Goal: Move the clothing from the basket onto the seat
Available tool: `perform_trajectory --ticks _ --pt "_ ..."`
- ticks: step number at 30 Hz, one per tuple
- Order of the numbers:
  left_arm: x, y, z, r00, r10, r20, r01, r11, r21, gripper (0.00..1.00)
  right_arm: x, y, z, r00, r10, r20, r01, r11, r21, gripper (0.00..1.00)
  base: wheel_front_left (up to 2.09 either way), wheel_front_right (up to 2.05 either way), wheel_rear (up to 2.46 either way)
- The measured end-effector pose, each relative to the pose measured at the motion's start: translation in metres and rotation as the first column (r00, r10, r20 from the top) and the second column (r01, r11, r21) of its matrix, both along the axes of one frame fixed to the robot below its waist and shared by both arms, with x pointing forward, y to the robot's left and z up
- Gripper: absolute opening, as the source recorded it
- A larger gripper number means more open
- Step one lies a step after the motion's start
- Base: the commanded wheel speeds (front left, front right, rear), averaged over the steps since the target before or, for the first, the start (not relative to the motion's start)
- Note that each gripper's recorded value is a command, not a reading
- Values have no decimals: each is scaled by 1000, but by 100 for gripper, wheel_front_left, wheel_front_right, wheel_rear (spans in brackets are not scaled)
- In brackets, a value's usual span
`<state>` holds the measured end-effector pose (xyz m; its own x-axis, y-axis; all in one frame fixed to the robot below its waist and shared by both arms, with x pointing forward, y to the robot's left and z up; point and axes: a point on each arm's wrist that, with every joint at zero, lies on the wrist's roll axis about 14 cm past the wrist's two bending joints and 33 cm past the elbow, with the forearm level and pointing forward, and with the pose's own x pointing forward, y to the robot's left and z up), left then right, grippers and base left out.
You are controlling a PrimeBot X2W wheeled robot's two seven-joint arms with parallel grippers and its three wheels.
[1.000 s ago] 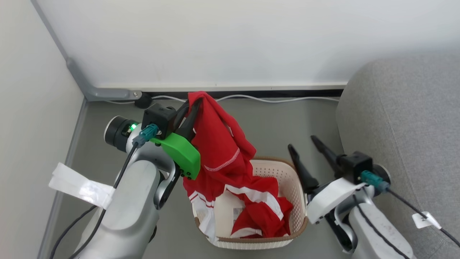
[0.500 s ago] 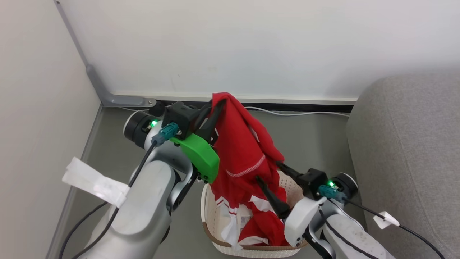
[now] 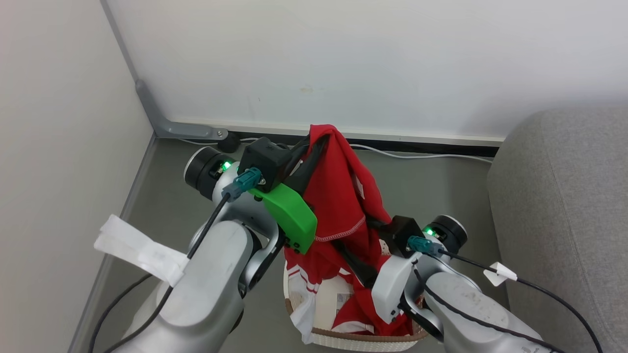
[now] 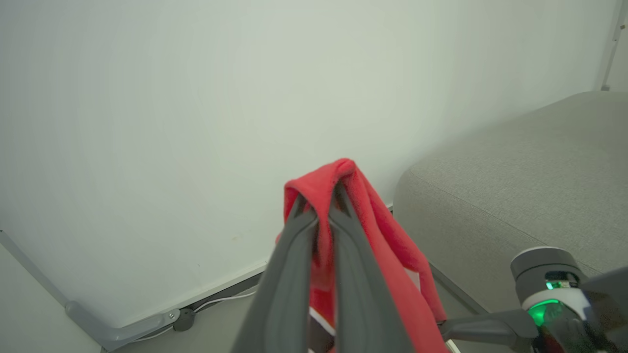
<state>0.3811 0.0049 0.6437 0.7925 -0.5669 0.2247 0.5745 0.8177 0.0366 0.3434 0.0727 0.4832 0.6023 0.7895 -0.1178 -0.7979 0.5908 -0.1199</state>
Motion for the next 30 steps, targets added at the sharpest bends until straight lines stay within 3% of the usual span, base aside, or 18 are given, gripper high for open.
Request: perform_trajectory --ticks 1,2,3,4,5,16,17,18,20,30 --pt "0 0 0 1000 0 0 0 1000 0 0 0 0 0 1000 0 0 0 1000 0 79 0 0 0" --pt "0 0 1 1000 4 0 -4 1000 0 0 0 2 1 1000 5 1 -5 1000 1 46 0 0 0" --pt "0 0 1 1000 5 -2 -5 1000 1 0 1 3 2 1000 9 -2 -9 1000 6 32 0 0 0" --pt "0 1 0 1000 8 -4 -8 1000 0 0 1 4 3 1000 11 -6 -11 1000 13 9 0 0 0" --pt "1 1 0 1000 14 -8 -14 1000 1 0 1 6 4 1000 15 -10 -14 1000 17 0 0 0 0" --pt "7 16 -17 993 77 -85 -82 995 -50 0 8 -3 6 998 -27 -51 30 998 59 0 0 0 0" --pt "8 16 -19 992 81 -93 -86 995 -55 4 10 -5 7 998 -37 -50 40 997 63 0 0 0 0" --pt "8 16 -21 992 81 -100 -87 994 -61 44 13 -9 8 997 -51 -52 55 996 71 0 0 0 0" --pt "9 15 -24 991 80 -112 -87 994 -65 100 17 -15 10 995 -78 -57 83 993 89 0 0 0 0" --pt "7 5 -37 988 53 -143 -67 993 -95 100 39 -59 20 970 -230 -74 239 960 146 0 0 0 0"
